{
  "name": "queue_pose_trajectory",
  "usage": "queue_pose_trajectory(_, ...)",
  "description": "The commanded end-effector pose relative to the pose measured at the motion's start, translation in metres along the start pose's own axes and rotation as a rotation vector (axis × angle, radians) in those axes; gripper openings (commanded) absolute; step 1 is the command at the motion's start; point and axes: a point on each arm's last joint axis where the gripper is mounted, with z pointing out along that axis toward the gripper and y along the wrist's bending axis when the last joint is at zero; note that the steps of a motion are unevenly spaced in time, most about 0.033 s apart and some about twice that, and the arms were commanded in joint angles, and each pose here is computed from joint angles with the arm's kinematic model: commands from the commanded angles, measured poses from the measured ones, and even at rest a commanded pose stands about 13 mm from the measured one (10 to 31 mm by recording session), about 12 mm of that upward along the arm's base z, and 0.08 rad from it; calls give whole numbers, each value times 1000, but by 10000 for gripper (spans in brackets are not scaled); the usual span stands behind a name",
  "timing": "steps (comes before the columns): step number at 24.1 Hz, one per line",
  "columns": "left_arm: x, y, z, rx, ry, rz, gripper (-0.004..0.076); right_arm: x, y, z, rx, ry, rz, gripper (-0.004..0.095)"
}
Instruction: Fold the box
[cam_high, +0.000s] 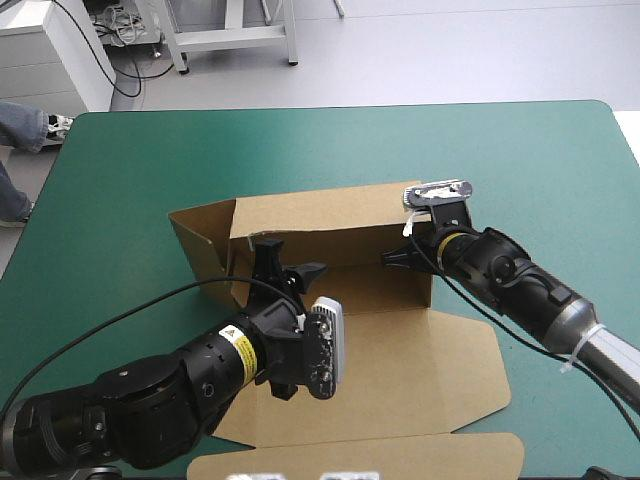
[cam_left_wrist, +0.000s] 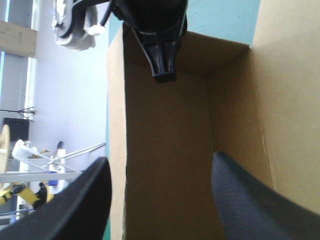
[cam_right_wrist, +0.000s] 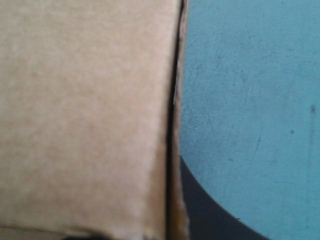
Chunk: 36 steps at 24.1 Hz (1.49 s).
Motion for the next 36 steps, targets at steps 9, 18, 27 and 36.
queue_pose_trajectory(9, 64, 83, 13, -267, 147, -274, 421, -36, -65, -20, 31, 31, 77, -22)
queue_pose_trajectory(18, 137, 98, -31, -158, 167, -1034, 391, -54, -66, 70, 50, 324, -33, -22)
queue_pose_trajectory(27, 140, -2, -87, -140, 51, -1026, 172, -41, -64, 122, 43, 413, -54, -22)
queue_pose_trajectory(36, 161, -102, -115, -237, -38, -1043, -8, -40, -63, 135, 35, 394, -59, -22)
